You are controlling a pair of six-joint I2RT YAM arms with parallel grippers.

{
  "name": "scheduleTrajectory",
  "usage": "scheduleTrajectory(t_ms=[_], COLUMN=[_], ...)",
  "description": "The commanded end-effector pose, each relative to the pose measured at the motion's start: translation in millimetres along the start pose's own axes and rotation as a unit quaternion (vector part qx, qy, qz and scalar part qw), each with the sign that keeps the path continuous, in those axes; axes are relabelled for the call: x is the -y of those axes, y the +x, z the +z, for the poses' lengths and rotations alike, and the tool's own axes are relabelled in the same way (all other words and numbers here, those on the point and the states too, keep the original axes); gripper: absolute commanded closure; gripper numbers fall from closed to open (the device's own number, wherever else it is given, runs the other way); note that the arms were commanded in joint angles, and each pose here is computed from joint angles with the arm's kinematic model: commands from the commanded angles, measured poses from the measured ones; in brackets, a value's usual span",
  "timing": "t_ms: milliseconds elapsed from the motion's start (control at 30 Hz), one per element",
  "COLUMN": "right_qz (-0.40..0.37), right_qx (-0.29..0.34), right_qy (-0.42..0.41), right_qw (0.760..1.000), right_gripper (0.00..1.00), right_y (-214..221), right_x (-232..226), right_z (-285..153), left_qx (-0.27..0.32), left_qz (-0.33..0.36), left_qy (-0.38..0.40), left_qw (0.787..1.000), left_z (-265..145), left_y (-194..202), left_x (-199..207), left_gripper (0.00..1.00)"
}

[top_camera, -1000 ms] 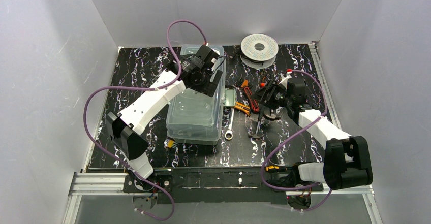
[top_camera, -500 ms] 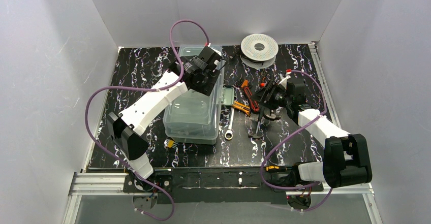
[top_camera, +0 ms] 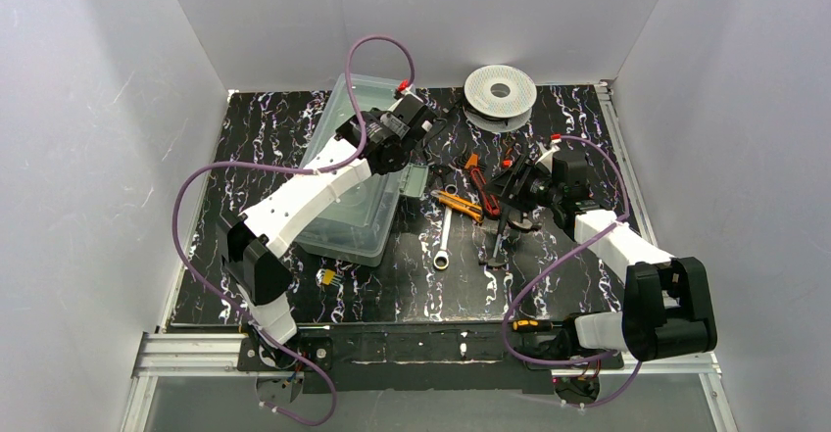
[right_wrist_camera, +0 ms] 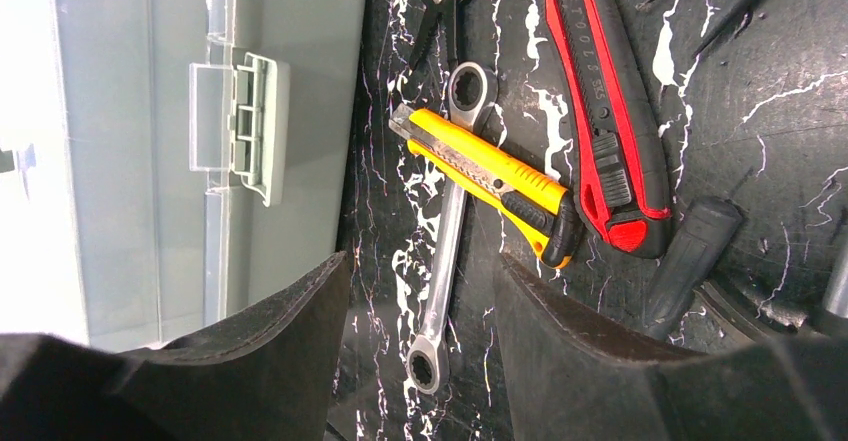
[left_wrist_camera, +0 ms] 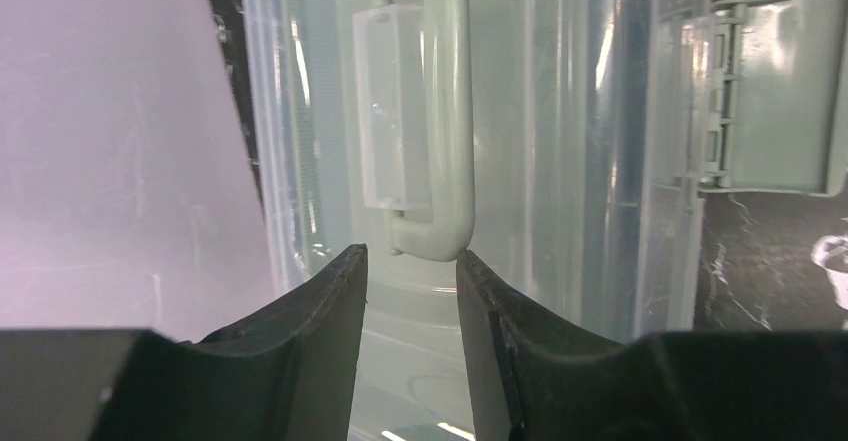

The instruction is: Pack the tool kit

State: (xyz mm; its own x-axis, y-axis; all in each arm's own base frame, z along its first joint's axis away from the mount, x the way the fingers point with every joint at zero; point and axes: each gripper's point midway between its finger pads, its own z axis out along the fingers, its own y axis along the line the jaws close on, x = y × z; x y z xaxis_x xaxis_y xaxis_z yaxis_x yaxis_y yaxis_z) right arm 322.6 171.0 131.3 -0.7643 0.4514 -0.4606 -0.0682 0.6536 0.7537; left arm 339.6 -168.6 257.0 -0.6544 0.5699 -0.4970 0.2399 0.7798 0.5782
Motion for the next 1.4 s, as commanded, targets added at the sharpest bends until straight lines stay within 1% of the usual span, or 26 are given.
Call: scheduleTrajectory(t_ms=[0,133,333,467,533,633,667,733,767,800,867,933,1033,1067,1133,1267,1367], right_qz=[-0.015,-0.015,-0.016,-0.015,-0.015,-0.015,-0.015,-0.015,-0.015,-0.015,-0.015,-0.015,-0.015,-0.014,-0.014,-0.02,-0.025], right_qx=[0.007,0.007,0.008,0.007,0.007,0.006,0.005,0.005,0.005,0.005,0.005,0.005,0.004,0.004,0.003,-0.001,0.002], right_qy=[-0.023,-0.023,-0.024,-0.024,-0.025,-0.026,-0.026,-0.026,-0.026,-0.027,-0.027,-0.027,-0.027,-0.027,-0.029,-0.043,-0.053], right_qw=[1.0,1.0,1.0,1.0,1.0,1.0,1.0,1.0,1.0,1.0,1.0,0.999,1.0,1.0,0.999,0.999,0.998], right_gripper=[0.38,0.38,0.39,0.39,0.39,0.38,0.39,0.39,0.39,0.38,0.39,0.38,0.39,0.39,0.38,0.38,0.38], right_y=[-8,-8,-9,-8,-9,-8,-8,-8,-8,-8,-8,-8,-8,-7,-7,-9,-15], right_x=[-13,-13,-14,-14,-14,-14,-14,-14,-14,-14,-14,-15,-14,-14,-15,-23,-34], right_z=[1,1,0,0,0,0,0,0,0,0,0,0,0,0,0,-2,-5], left_qx=[0.02,0.03,0.0,-0.015,-0.01,-0.004,-0.001,0.006,0.011,0.012,0.012,0.003,-0.005,-0.004,-0.001,-0.009,-0.013], left_qz=[0.007,-0.021,-0.051,-0.111,-0.14,-0.186,-0.2,-0.224,-0.238,-0.252,-0.283,-0.313,-0.346,-0.355,-0.361,-0.349,-0.344], left_qy=[-0.103,-0.097,-0.091,-0.025,0.015,0.077,0.095,0.132,0.153,0.172,0.211,0.229,0.258,0.258,0.247,0.235,0.234], left_qw=[0.994,0.995,0.995,0.993,0.99,0.98,0.975,0.965,0.959,0.952,0.936,0.922,0.902,0.899,0.899,0.907,0.909], left_z=[-6,-7,3,8,8,4,3,0,-3,-4,-6,1,8,11,18,27,32], left_y=[-7,-11,2,14,16,15,14,12,9,8,6,10,14,15,17,17,15], left_x=[-45,-57,-78,-77,-72,-64,-63,-60,-58,-57,-55,-59,-61,-63,-69,-73,-73], left_gripper=[0.64,0.61,0.6,0.56,0.51,0.43,0.39,0.26,0.22,0.2,0.19,0.2,0.26,0.28,0.32,0.33,0.33])
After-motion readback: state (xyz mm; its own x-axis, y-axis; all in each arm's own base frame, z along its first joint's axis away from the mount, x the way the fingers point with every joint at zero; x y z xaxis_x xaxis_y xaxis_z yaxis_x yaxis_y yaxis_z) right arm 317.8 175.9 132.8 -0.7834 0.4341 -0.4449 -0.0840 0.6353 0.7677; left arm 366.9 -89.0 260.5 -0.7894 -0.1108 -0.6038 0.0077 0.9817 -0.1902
